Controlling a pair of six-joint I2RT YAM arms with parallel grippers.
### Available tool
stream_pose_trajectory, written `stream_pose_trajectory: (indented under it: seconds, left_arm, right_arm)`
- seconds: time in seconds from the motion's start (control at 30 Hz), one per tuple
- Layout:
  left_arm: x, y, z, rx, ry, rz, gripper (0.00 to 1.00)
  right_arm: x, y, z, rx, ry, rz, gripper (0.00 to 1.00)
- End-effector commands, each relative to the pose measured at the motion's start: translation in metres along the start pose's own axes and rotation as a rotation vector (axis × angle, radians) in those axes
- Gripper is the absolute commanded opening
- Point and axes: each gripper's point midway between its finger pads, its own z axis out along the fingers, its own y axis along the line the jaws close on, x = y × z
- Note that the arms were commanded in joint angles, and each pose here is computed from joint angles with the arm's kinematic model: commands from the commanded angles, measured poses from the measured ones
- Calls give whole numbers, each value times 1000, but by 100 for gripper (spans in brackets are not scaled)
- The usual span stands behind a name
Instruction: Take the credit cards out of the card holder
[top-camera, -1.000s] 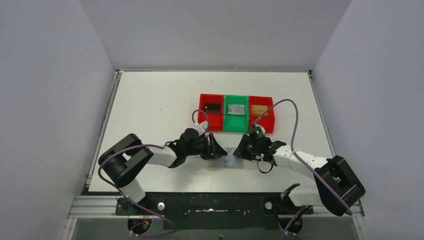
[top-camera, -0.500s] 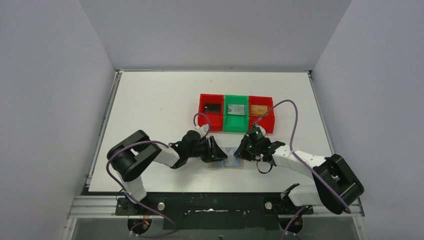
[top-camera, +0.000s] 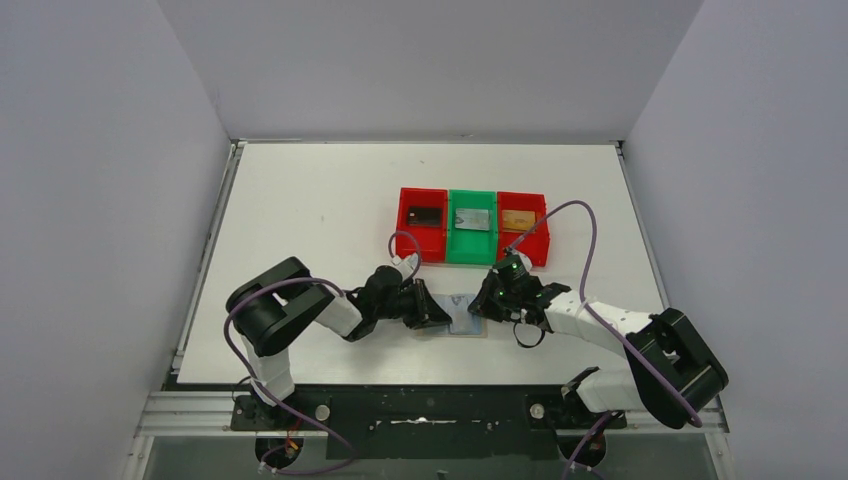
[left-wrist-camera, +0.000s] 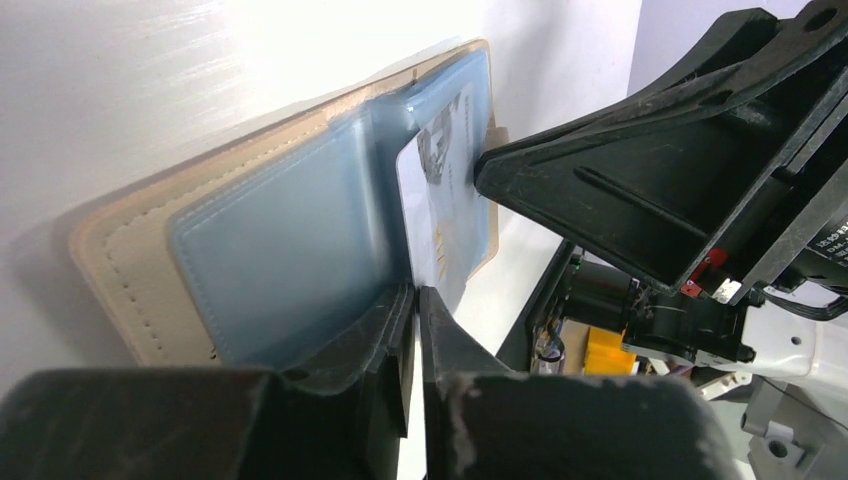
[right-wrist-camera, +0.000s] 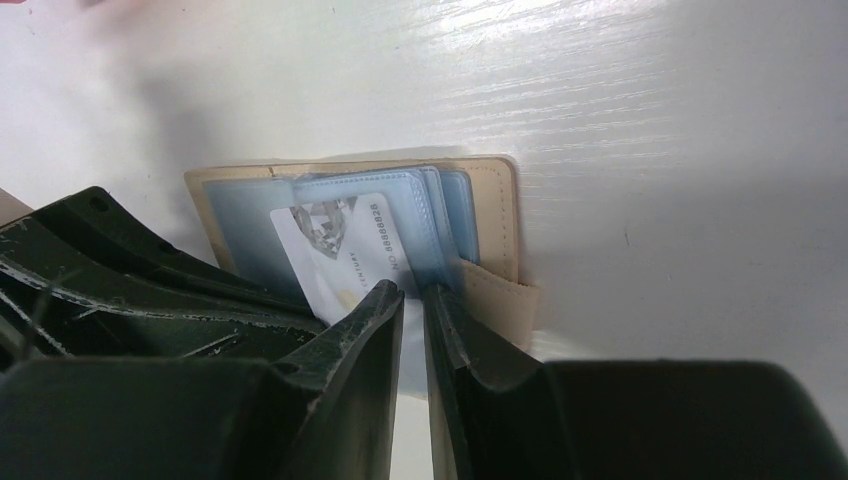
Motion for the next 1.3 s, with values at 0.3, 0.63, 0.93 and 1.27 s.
stream_pose_trajectory:
  seconds: [0.3, 0.63, 0.93, 1.27]
  left_arm:
    - [-5, -20, 1, 68, -16, 54, 0]
    - [-1, -10, -12, 22, -30, 63, 0]
    - [-12, -28, -1, 74, -42, 62, 28]
    - [-12, -25, 4, 78, -41, 42, 20]
  right_arm:
    - [9, -31, 4, 104, 0, 5, 18]
    - [5, -24, 2, 76, -15, 2, 19]
    - [8, -23, 3, 59, -7, -1, 19]
    - [11, -23, 4, 44, 3, 8, 19]
